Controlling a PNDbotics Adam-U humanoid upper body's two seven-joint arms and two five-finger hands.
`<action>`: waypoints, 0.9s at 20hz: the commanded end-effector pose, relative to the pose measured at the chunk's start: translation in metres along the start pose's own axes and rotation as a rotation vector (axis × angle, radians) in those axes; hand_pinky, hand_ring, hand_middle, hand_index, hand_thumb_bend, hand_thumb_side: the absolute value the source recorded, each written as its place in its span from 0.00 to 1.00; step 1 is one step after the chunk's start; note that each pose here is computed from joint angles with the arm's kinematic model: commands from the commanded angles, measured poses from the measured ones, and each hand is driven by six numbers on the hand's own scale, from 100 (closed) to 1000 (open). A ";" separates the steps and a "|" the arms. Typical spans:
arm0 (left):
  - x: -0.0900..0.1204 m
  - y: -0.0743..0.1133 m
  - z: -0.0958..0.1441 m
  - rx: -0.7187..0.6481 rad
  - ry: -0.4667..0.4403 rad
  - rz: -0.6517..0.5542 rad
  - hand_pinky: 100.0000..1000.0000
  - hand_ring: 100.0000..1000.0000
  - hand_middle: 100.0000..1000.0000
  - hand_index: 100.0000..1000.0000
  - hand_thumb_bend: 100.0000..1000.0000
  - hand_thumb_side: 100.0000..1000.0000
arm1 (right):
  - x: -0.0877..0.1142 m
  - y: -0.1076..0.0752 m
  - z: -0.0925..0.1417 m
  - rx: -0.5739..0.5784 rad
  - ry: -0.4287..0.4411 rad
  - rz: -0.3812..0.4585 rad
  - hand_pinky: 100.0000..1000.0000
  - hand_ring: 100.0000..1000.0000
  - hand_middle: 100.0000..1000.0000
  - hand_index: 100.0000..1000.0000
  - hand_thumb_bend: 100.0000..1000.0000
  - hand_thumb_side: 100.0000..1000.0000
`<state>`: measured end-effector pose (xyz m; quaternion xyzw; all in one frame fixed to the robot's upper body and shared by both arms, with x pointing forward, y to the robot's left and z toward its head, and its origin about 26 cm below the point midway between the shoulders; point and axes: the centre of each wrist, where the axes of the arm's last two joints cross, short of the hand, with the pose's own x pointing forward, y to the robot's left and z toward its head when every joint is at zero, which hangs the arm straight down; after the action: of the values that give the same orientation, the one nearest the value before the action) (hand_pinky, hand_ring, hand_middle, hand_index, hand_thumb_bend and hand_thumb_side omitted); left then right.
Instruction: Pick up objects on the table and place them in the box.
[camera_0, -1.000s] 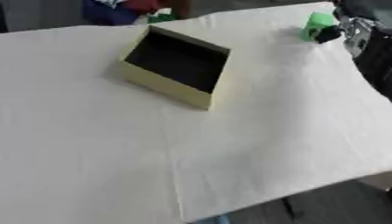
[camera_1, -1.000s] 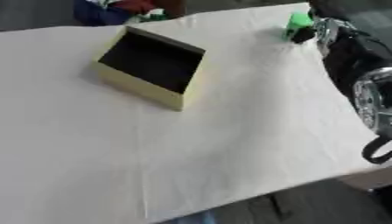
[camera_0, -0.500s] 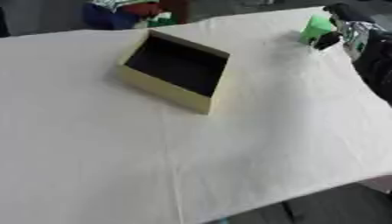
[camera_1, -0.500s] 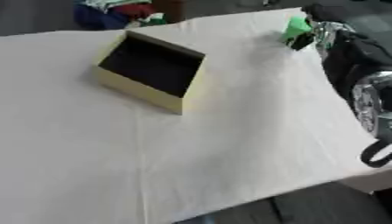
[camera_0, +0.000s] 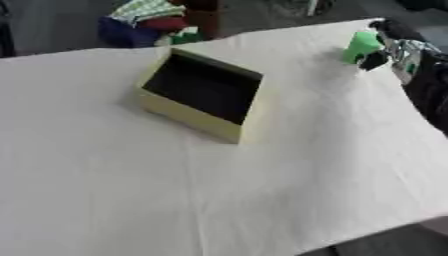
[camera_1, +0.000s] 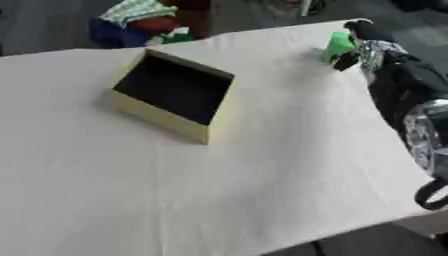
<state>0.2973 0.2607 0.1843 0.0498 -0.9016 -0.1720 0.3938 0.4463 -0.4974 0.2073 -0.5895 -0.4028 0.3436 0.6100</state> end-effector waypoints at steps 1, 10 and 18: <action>0.007 0.004 -0.003 -0.014 -0.029 -0.012 0.68 0.48 0.44 0.80 0.00 0.73 | -0.008 -0.020 -0.001 -0.048 0.013 -0.008 0.87 1.00 0.92 1.00 0.06 0.10; 0.007 0.003 -0.003 -0.016 -0.031 -0.002 0.69 0.48 0.44 0.80 0.00 0.73 | -0.005 -0.012 -0.001 -0.019 0.025 -0.015 0.87 1.00 0.90 1.00 0.02 0.11; 0.007 0.002 -0.003 -0.018 -0.034 0.005 0.69 0.48 0.43 0.80 0.00 0.74 | -0.003 -0.001 0.000 -0.022 0.047 -0.003 0.81 0.95 0.74 0.88 0.02 0.00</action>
<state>0.2972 0.2605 0.1840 0.0424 -0.9020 -0.1743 0.3926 0.4453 -0.4979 0.2034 -0.5975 -0.3930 0.3302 0.6161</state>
